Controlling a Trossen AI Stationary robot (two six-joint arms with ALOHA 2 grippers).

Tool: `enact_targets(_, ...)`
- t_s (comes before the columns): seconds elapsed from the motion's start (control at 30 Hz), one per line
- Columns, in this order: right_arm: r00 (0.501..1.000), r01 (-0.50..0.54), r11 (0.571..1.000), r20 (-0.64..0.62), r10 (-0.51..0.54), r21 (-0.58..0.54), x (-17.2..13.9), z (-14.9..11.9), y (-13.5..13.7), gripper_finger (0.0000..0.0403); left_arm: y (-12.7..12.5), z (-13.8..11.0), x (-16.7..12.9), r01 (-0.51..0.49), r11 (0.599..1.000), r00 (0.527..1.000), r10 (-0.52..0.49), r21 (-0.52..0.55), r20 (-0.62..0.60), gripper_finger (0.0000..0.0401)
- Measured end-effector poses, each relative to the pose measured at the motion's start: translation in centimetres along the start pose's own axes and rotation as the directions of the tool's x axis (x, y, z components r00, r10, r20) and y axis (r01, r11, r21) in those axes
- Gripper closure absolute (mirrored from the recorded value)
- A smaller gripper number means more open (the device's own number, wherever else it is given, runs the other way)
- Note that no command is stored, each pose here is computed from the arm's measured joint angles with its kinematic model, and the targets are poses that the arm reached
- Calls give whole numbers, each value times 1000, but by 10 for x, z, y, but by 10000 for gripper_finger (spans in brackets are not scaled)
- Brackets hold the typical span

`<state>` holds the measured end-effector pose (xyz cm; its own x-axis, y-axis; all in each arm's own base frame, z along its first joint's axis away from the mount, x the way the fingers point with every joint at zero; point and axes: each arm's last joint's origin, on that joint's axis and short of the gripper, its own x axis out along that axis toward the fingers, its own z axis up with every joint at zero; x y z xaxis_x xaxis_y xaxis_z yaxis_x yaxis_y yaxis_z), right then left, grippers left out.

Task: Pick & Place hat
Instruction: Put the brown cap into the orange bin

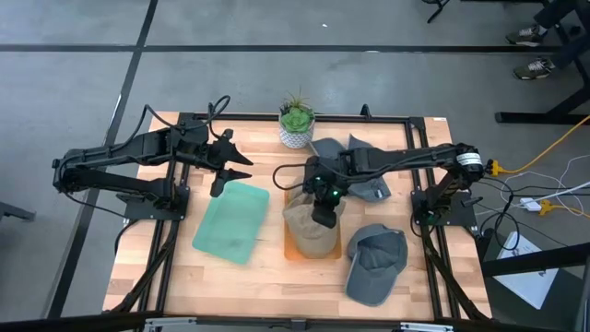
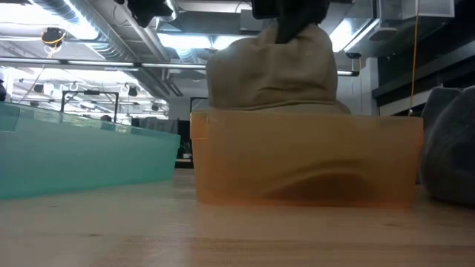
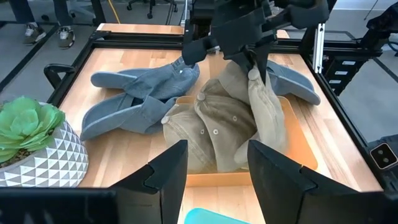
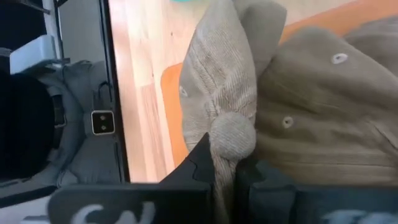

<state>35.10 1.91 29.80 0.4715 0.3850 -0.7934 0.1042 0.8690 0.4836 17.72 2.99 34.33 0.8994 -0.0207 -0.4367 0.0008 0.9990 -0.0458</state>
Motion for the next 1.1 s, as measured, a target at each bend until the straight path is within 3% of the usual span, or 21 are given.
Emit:
enact_targets(0.47,995,70,997,-63,-72,-32,14,2,-19,386,0,0,0,0,1000,1000,0,0,-1,237)
enact_targets(0.7,980,180,980,-74,-186,-81,23,2,-27,380,0,0,0,-1,1000,1000,1,0,0,242)
enact_targets(0.83,972,212,972,-80,-220,-98,23,1,-28,348,0,0,0,-2,1000,1000,2,0,-1,241)
enact_targets(1.1,947,294,951,-105,-303,-97,22,-3,-32,241,0,0,0,-2,1000,1000,2,0,-1,239)
